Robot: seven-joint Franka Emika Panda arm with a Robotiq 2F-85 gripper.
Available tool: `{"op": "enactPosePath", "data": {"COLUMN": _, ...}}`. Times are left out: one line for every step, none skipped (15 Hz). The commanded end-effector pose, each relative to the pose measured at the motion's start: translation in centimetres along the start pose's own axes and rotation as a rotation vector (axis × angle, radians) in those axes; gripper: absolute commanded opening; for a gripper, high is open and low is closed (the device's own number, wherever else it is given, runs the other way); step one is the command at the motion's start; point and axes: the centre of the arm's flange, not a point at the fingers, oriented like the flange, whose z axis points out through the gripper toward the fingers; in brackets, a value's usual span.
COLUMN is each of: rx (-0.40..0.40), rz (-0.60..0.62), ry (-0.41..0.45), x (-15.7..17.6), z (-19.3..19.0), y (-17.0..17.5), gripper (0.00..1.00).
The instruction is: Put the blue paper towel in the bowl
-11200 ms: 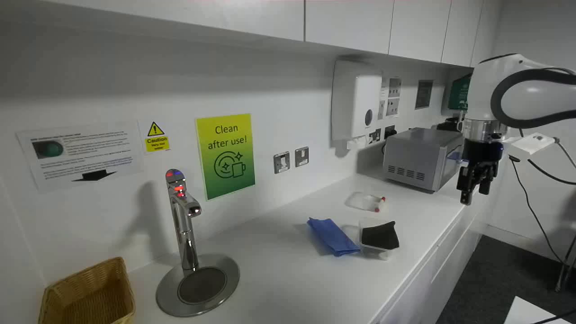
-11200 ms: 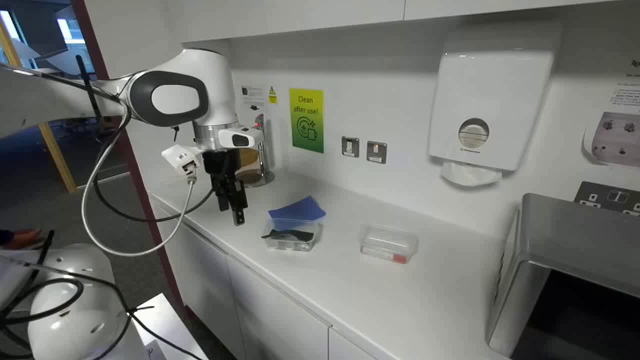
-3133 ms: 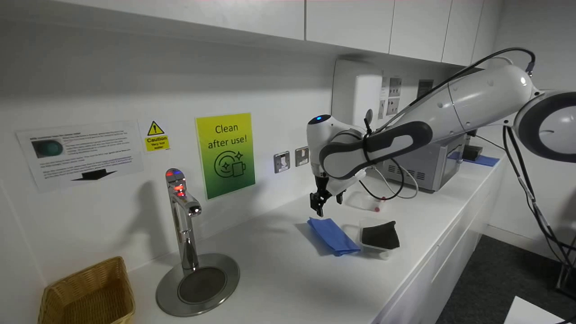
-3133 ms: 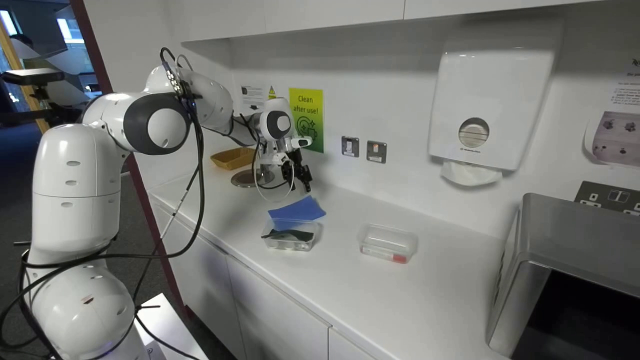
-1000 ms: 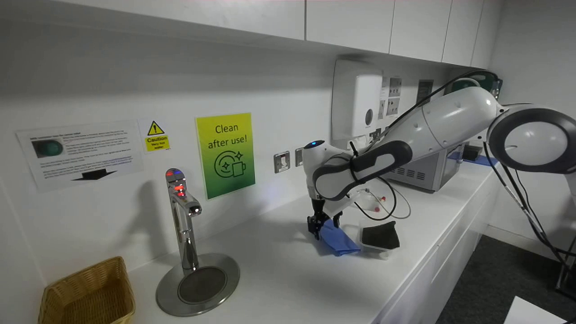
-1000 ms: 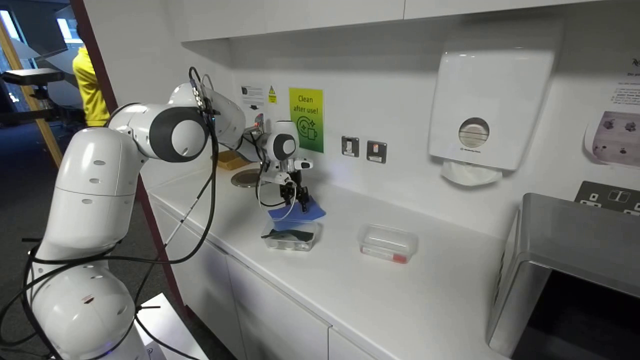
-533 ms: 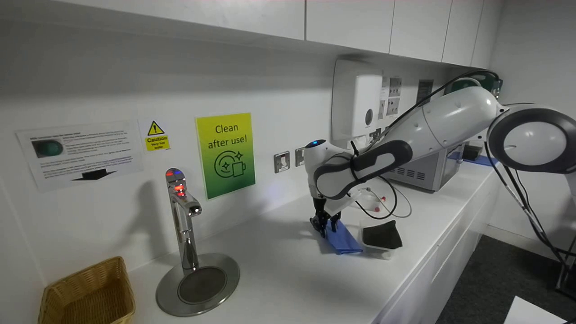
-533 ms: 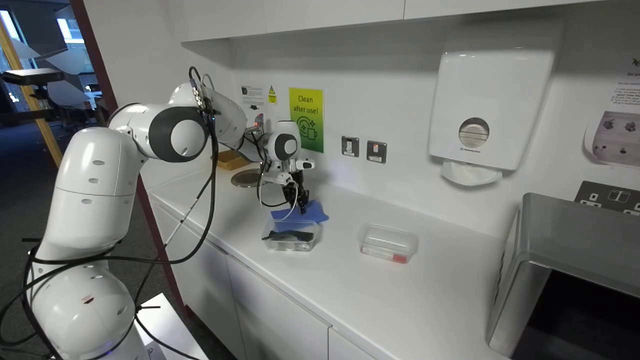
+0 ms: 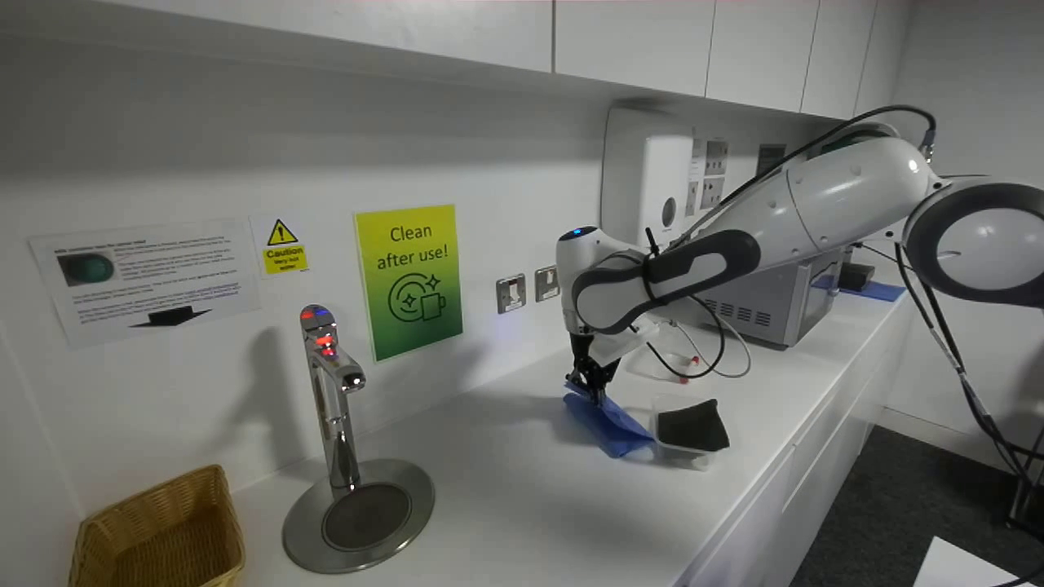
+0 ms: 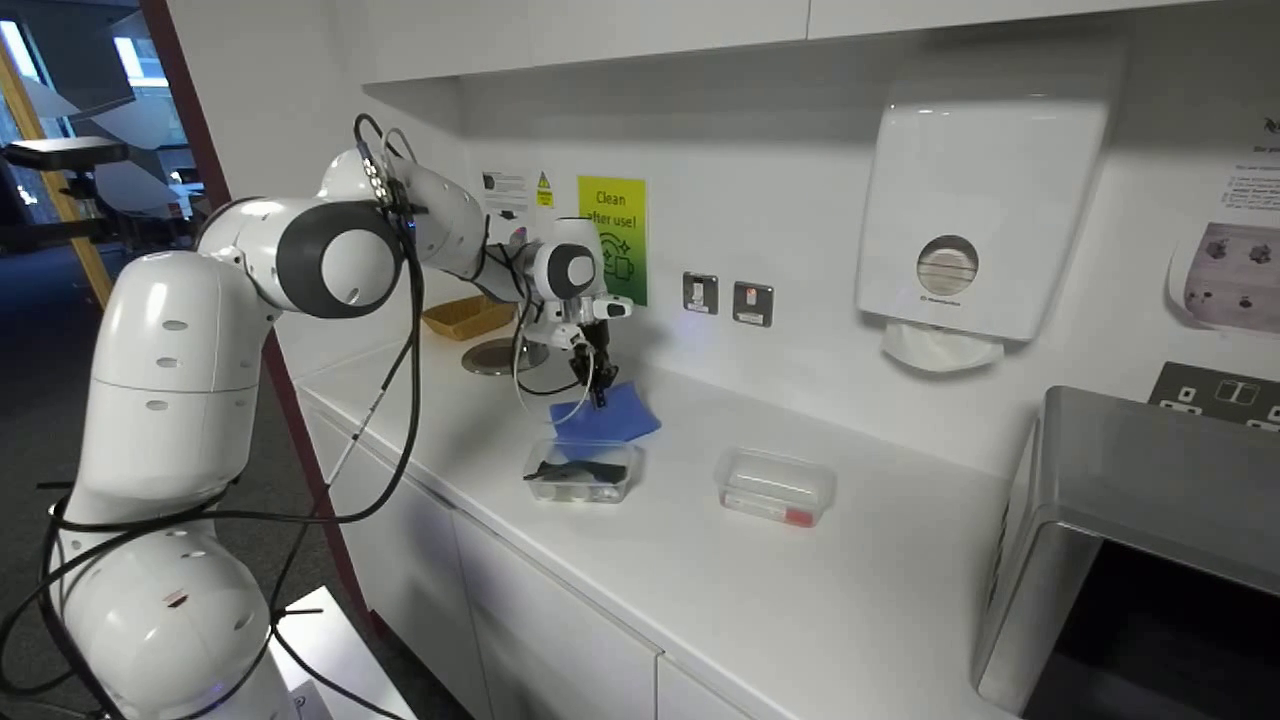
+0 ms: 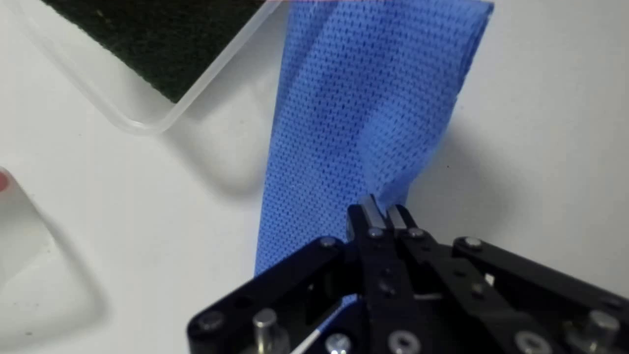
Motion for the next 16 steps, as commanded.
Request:
{"op": "enactPosePath", "data": {"rx": -0.034, "rz": 0.030, "ry": 0.055, "x": -2.1, "z": -5.5, "y": 1.2, "gripper": 0.00}}
{"op": "enactPosePath", "data": {"rx": -0.044, "rz": 0.040, "ry": 0.072, "x": -2.5, "z": -6.8, "y": 1.5, "gripper": 0.00}}
{"op": "enactPosePath", "data": {"rx": -0.057, "rz": 0.049, "ry": 0.091, "x": -2.9, "z": -7.9, "y": 1.8, "gripper": 0.00}}
{"op": "enactPosePath", "data": {"rx": -0.085, "rz": 0.059, "ry": 0.113, "x": -3.4, "z": -9.0, "y": 2.1, "gripper": 0.00}}
{"op": "enactPosePath", "data": {"rx": -0.108, "rz": 0.066, "ry": 0.130, "x": -3.8, "z": -10.1, "y": 2.5, "gripper": 0.00}}
{"op": "enactPosePath", "data": {"rx": -0.135, "rz": 0.075, "ry": 0.151, "x": -4.3, "z": -11.2, "y": 2.8, "gripper": 0.00}}
{"op": "enactPosePath", "data": {"rx": -0.160, "rz": 0.081, "ry": 0.168, "x": -4.9, "z": -12.1, "y": 3.3, "gripper": 0.00}}
{"op": "enactPosePath", "data": {"rx": -0.186, "rz": 0.091, "ry": 0.185, "x": -5.4, "z": -13.1, "y": 3.7, "gripper": 0.00}}
{"op": "enactPosePath", "data": {"rx": -0.206, "rz": 0.102, "ry": 0.201, "x": -6.0, "z": -14.1, "y": 4.3, "gripper": 0.00}}
{"op": "enactPosePath", "data": {"rx": -0.219, "rz": 0.115, "ry": 0.213, "x": -6.6, "z": -15.1, "y": 4.7, "gripper": 0.00}}
{"op": "enactPosePath", "data": {"rx": -0.224, "rz": 0.131, "ry": 0.223, "x": -7.4, "z": -16.1, "y": 5.2, "gripper": 0.00}}
{"op": "enactPosePath", "data": {"rx": -0.224, "rz": 0.145, "ry": 0.230, "x": -8.0, "z": -17.0, "y": 5.6, "gripper": 0.00}}
{"op": "enactPosePath", "data": {"rx": -0.214, "rz": 0.157, "ry": 0.233, "x": -8.8, "z": -17.9, "y": 5.9, "gripper": 0.00}}
{"op": "enactPosePath", "data": {"rx": -0.204, "rz": 0.167, "ry": 0.235, "x": -9.6, "z": -18.8, "y": 6.1, "gripper": 0.00}}
{"op": "enactPosePath", "data": {"rx": -0.200, "rz": 0.177, "ry": 0.242, "x": -10.2, "z": -19.6, "y": 6.3, "gripper": 0.00}}
{"op": "enactPosePath", "data": {"rx": -0.195, "rz": 0.185, "ry": 0.252, "x": -10.9, "z": -20.5, "y": 6.5, "gripper": 0.00}}
